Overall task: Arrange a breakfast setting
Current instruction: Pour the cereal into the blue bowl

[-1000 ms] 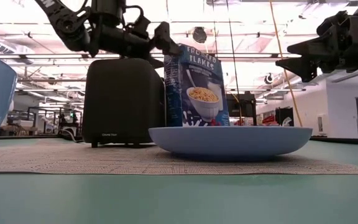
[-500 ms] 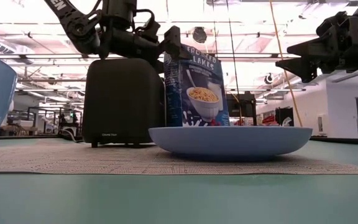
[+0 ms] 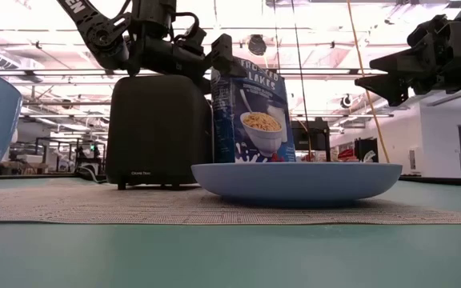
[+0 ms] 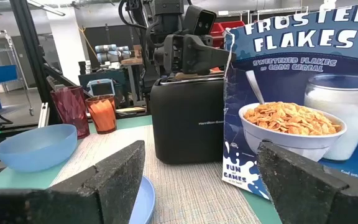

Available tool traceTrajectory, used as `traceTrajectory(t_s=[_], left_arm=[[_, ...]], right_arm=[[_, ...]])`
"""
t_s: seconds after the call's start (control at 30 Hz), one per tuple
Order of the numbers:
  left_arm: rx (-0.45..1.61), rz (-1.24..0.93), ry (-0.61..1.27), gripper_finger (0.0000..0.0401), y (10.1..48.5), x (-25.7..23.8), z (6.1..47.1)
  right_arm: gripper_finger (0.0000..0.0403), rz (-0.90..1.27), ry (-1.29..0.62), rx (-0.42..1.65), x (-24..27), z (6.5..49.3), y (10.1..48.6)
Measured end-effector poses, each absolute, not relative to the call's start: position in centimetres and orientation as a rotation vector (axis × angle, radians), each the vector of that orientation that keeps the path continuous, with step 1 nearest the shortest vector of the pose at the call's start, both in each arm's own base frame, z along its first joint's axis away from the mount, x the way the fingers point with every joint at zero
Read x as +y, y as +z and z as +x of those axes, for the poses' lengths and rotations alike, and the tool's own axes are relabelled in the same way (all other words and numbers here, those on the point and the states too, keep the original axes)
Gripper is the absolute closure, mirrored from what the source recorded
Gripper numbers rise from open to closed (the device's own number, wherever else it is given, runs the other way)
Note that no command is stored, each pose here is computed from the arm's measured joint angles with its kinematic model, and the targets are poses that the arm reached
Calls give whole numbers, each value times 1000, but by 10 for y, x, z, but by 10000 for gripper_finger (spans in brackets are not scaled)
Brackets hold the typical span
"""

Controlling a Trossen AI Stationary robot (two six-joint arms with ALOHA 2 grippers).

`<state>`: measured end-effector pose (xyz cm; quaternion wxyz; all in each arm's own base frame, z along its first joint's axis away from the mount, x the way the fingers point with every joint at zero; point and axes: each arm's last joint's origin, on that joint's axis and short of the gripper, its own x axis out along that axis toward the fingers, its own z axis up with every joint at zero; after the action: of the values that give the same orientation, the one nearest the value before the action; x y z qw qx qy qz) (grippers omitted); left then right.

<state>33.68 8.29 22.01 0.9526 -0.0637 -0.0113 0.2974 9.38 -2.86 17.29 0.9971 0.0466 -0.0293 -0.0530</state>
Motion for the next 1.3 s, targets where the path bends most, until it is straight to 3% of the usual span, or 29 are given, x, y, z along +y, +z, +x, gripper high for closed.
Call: traceTrajectory(t_s=[0.6, 0.87, 0.97, 1.3], left_arm=[[-21, -126, 608, 281, 220, 83, 337], [-22, -128, 607, 370, 220, 83, 337], [-25, -134, 604, 392, 220, 83, 337], [-57, -185, 602, 396, 222, 83, 337]], right_arm=[[104, 93, -106, -59, -29, 94, 173], [104, 93, -106, -59, -29, 94, 173], [104, 93, -106, -59, -29, 94, 173], [104, 93, -106, -58, -29, 94, 173]])
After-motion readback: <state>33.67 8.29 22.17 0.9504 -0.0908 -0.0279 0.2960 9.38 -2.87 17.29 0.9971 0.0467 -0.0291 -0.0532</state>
